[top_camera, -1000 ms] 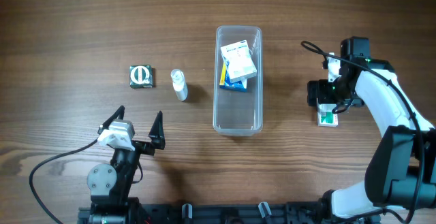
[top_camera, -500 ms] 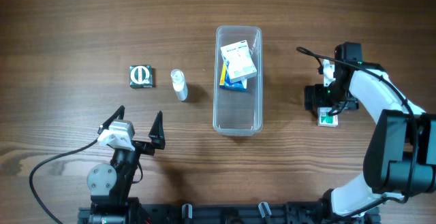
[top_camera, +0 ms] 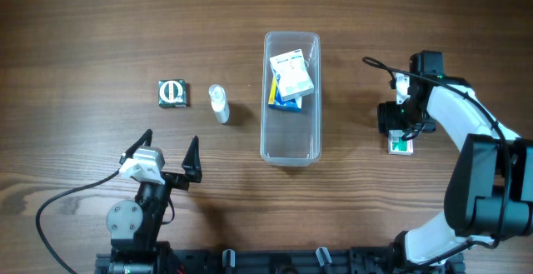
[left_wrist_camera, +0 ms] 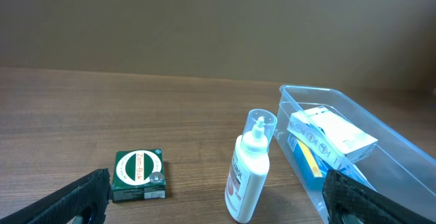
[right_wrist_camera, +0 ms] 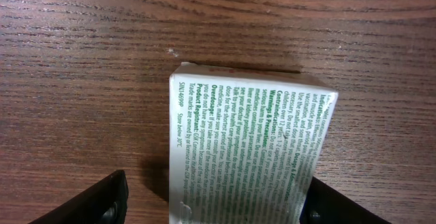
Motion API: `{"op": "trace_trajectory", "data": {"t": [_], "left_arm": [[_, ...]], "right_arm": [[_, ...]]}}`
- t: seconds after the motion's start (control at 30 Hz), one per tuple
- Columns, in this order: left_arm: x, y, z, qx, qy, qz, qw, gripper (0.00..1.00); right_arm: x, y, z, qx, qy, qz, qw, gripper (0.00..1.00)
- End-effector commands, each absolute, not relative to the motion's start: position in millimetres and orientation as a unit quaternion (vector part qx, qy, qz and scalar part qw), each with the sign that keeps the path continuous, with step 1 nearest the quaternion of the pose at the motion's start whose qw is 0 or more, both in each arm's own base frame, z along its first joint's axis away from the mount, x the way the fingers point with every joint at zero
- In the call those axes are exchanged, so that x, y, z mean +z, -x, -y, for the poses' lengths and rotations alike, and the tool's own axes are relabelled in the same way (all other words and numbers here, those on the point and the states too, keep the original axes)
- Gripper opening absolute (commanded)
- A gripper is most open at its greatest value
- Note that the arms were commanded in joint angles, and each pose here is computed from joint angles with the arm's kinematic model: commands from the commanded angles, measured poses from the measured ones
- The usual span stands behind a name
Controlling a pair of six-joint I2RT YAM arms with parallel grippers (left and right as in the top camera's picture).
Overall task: Pack container
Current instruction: 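Lower the right gripper and grasp the white-green box, then place the white-green box into the container's near end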
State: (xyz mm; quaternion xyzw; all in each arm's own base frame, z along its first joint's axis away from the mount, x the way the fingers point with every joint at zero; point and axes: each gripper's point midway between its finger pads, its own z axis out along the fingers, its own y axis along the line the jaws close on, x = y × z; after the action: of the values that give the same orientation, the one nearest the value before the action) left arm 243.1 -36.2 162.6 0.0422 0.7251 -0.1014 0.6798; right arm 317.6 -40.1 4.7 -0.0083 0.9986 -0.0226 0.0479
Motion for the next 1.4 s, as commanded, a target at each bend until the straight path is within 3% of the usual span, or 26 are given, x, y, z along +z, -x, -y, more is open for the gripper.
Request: {"op": "trace_trajectory", "data": {"t": [0.0, 0.4, 0.57, 0.6, 0.63, 0.67, 0.9, 1.0, 1.13, 1.37], "left_arm": [[160.8, -242.8, 36.7, -0.097, -0.051, -0.725, 0.68, 1.0], [160.8, -242.8, 36.7, -0.097, -0.051, -0.725, 0.68, 1.0], [160.8, -242.8, 36.7, -0.097, -0.051, -0.725, 0.68, 1.0], [160.8, -242.8, 36.7, -0.097, -0.051, -0.725, 0.68, 1.0], [160.8, -242.8, 36.7, -0.097, -0.051, -0.725, 0.68, 1.0], [160.8, -242.8, 36.7, -0.097, -0.051, -0.725, 0.68, 1.0], [160.8, -242.8, 36.7, -0.097, -0.051, -0.725, 0.68, 1.0], [160.8, -242.8, 36.7, -0.097, -0.051, -0.725, 0.68, 1.0], [160.8, -242.8, 36.7, -0.097, -0.051, -0.725, 0.68, 1.0], [160.8, -242.8, 36.7, -0.097, -0.051, -0.725, 0.68, 1.0]], "right_arm": [[-2.2, -314.3, 37.8, -0.015, 0.01, -0.999, 0.039, 0.77], [-10.6, -310.6, 37.2, -0.013, 0.011, -0.999, 0.027, 0.85], [-12.4, -311.6, 30.4, 0.007, 0.012, -1.0, 0.029, 0.75], [-12.4, -311.6, 30.4, 0.007, 0.011, -1.0, 0.029, 0.7], [-12.4, -311.8, 30.4, 0.007, 0.01, -1.0, 0.029, 0.52], [-12.4, -311.7, 30.4, 0.007, 0.01, -1.0, 0.029, 0.48], [-6.6, -315.8, 30.7, 0.008, -0.03, -0.999, 0.031, 0.48], [16.0, -325.2, 29.5, 0.015, -0.055, -0.997, 0.043, 0.48], [79.8, -338.5, 2.3, 0.093, -0.06, -0.991, 0.072, 0.49], [221.5, -315.7, -94.9, 0.209, -0.052, -0.957, 0.196, 0.49]]}}
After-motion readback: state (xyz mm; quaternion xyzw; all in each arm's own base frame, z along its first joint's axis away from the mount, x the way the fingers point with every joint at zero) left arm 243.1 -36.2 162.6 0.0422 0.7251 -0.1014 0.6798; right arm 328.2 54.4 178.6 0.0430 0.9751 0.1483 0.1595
